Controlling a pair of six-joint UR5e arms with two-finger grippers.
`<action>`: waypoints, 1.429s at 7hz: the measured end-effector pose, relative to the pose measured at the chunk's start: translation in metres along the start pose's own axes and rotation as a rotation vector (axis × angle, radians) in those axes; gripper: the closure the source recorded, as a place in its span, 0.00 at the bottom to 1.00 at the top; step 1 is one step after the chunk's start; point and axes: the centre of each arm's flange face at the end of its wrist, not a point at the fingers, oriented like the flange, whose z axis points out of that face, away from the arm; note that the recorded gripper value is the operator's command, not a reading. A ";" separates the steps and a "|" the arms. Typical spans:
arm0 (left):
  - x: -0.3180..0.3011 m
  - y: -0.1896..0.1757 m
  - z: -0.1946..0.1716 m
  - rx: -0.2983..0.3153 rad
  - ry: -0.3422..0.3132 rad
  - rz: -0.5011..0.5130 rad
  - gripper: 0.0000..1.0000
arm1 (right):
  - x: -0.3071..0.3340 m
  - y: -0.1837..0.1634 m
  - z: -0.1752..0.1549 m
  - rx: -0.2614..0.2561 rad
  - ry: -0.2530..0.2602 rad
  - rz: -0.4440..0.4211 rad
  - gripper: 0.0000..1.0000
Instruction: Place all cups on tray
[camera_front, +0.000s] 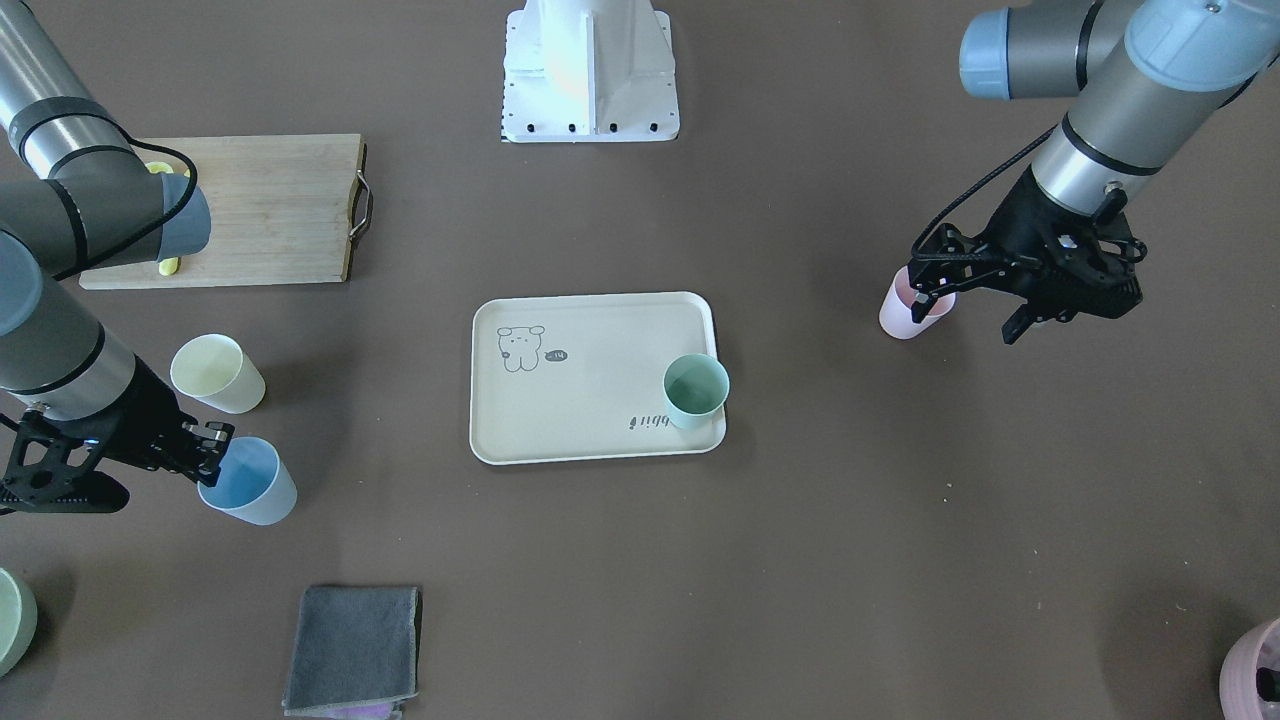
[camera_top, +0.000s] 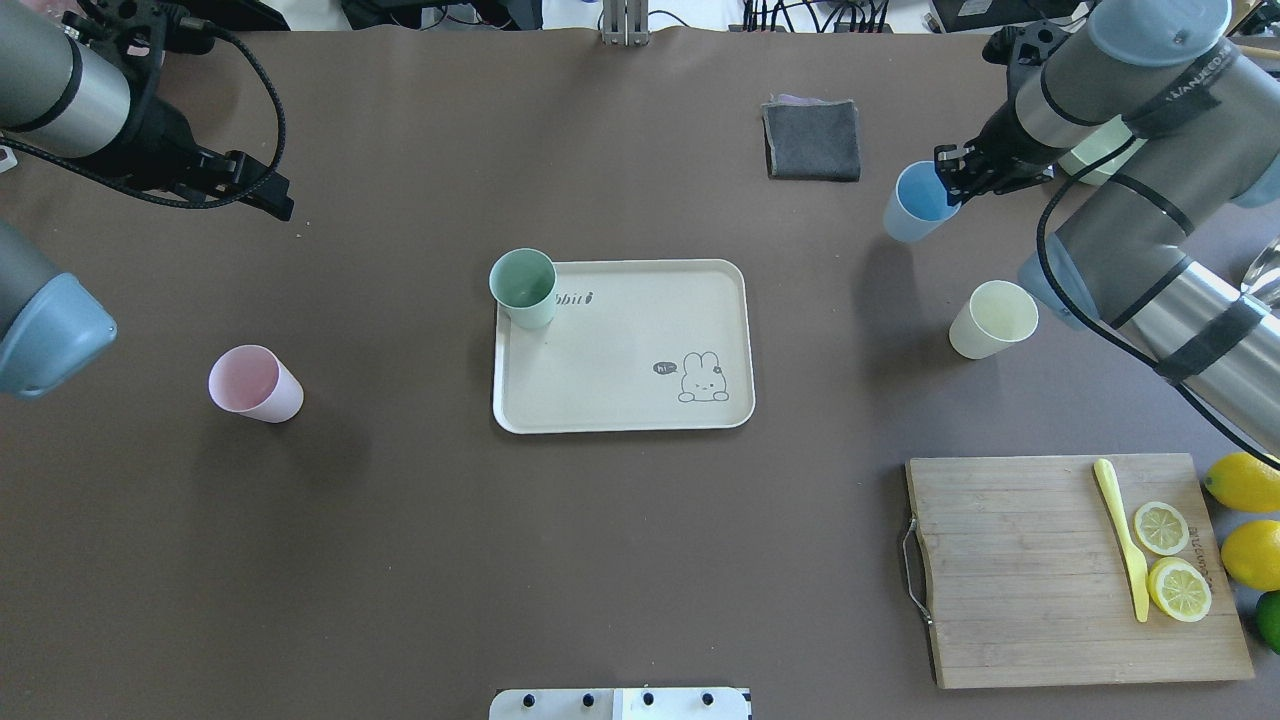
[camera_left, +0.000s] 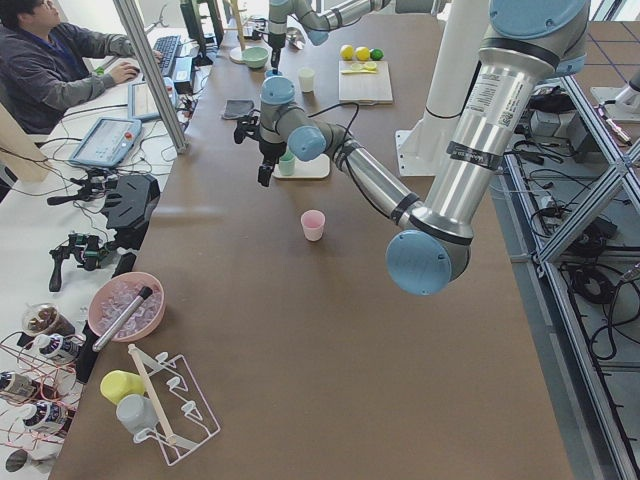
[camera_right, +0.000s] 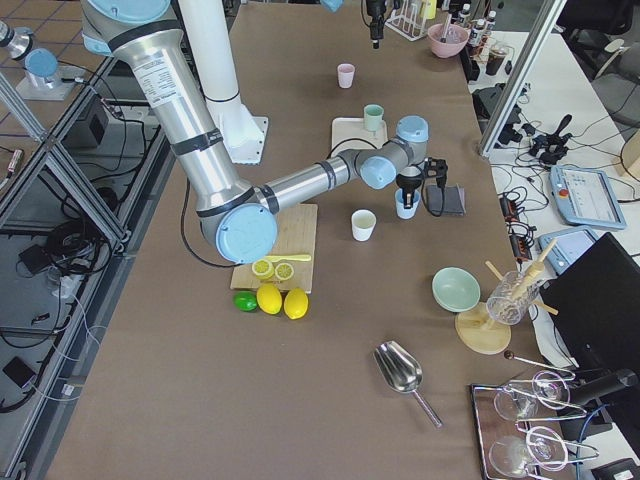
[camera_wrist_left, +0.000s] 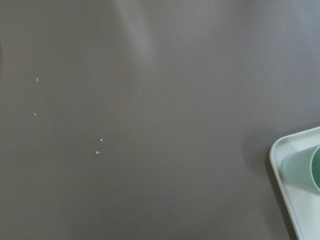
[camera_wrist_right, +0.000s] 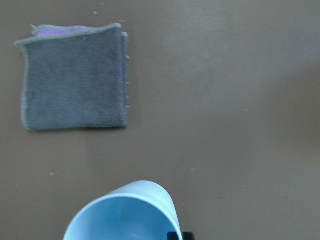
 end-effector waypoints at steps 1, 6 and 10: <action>-0.013 0.011 0.003 -0.013 -0.012 -0.003 0.01 | -0.034 0.004 -0.008 0.004 -0.033 0.026 1.00; -0.109 0.094 0.016 -0.050 -0.070 0.029 0.01 | -0.207 0.118 0.006 0.009 -0.031 0.100 1.00; -0.123 0.098 0.010 -0.039 -0.078 0.008 0.01 | -0.228 0.137 0.028 -0.001 -0.008 0.067 0.00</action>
